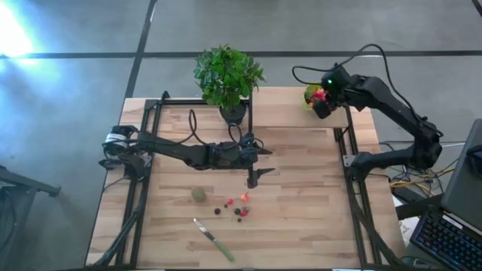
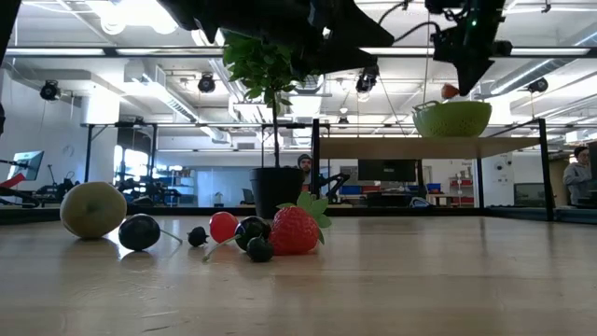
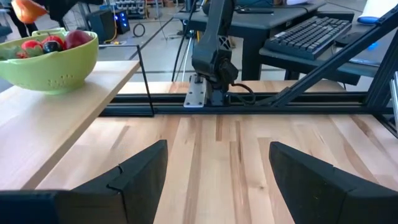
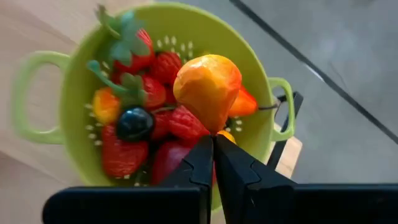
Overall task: Pick & Place Fruit
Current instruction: Put the pear into the green strainer bowl on the shelf, then put the red cherry into the green strainer bowl on the shelf
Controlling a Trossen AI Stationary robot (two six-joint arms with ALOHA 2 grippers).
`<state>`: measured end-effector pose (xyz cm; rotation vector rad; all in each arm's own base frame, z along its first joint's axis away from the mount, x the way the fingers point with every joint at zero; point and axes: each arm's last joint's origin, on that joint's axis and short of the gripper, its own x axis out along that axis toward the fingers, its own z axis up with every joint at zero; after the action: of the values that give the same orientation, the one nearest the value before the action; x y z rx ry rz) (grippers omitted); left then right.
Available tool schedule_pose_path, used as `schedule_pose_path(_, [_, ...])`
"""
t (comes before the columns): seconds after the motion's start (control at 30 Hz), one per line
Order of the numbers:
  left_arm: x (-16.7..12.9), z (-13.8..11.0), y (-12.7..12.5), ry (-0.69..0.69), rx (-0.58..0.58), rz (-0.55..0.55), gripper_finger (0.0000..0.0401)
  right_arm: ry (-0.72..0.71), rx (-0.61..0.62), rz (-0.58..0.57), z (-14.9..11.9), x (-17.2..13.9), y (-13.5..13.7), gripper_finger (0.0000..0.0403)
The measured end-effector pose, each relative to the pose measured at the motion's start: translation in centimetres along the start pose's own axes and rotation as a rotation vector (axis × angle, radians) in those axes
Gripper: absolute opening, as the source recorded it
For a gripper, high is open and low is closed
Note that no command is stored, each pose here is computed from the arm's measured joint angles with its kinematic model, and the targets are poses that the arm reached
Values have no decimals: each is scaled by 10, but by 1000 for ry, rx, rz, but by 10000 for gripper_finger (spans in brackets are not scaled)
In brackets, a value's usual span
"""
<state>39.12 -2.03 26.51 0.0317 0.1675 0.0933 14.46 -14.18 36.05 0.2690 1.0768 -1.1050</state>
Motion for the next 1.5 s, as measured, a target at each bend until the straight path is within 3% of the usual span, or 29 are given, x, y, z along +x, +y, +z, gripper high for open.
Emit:
schedule_pose_path(0.37, [0, 0, 0, 4, -7, 0, 285, 142, 18, -56, 3, 25, -9, 8])
schedule_pose_path(0.63, [0, -1, 0, 9, -6, 0, 285, 163, 11, -66, 5, 31, -10, 12])
schedule_pose_path(0.97, [0, -1, 0, 10, -6, 0, 285, 156, -17, -66, 6, 28, -11, 97])
schedule_pose_path(1.23, [0, -2, 0, 20, -1, 0, 284, 14, -19, -35, 11, -8, -15, 140])
schedule_pose_path(1.5, [0, -3, 0, 34, 42, -2, 284, -232, -74, 125, -12, -60, 6, 119])
